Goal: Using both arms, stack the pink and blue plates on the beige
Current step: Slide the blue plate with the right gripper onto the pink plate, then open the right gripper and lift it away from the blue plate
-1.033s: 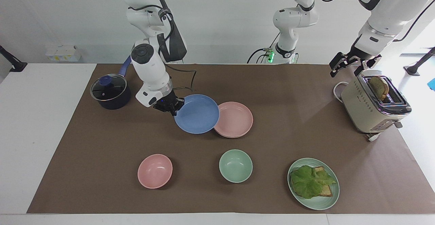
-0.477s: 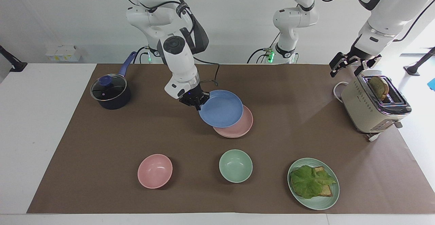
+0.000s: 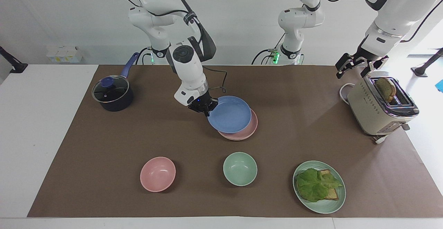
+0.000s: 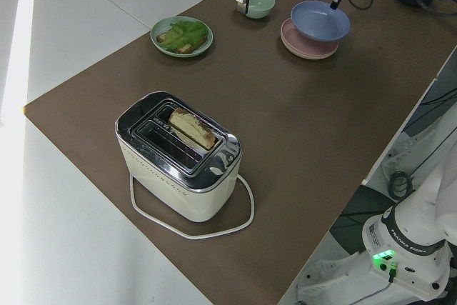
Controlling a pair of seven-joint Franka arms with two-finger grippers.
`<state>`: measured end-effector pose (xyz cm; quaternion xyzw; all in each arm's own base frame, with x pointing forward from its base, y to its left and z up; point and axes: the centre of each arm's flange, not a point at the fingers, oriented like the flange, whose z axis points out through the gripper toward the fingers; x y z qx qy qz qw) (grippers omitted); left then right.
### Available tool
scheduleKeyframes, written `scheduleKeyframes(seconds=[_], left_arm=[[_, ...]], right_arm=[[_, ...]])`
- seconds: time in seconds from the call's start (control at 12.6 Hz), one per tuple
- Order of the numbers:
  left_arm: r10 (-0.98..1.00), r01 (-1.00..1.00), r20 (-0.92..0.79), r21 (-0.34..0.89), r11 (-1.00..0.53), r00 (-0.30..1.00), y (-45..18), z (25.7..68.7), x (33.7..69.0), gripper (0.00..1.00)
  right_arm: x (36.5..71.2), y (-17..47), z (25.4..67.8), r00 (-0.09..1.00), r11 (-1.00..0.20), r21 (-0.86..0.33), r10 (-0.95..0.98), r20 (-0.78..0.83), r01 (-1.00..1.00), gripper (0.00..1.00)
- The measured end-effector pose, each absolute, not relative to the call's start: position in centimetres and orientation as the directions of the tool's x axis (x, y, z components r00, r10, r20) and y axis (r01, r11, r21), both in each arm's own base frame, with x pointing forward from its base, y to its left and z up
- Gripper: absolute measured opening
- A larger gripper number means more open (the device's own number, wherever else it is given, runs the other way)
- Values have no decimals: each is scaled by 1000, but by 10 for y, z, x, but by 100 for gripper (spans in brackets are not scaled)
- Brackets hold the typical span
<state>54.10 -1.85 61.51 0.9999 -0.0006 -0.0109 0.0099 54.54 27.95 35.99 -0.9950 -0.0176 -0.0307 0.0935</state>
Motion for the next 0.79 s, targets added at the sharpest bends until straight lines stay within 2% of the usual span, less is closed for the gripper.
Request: scheduleKeyframes(seconds=[0.79], left_arm=[[-1, -1, -22, 20, -1000, 1000, -19, 615, 541, 100]], right_arm=[[541, 298, 340, 996, -977, -202, 51, 74, 65, 4]])
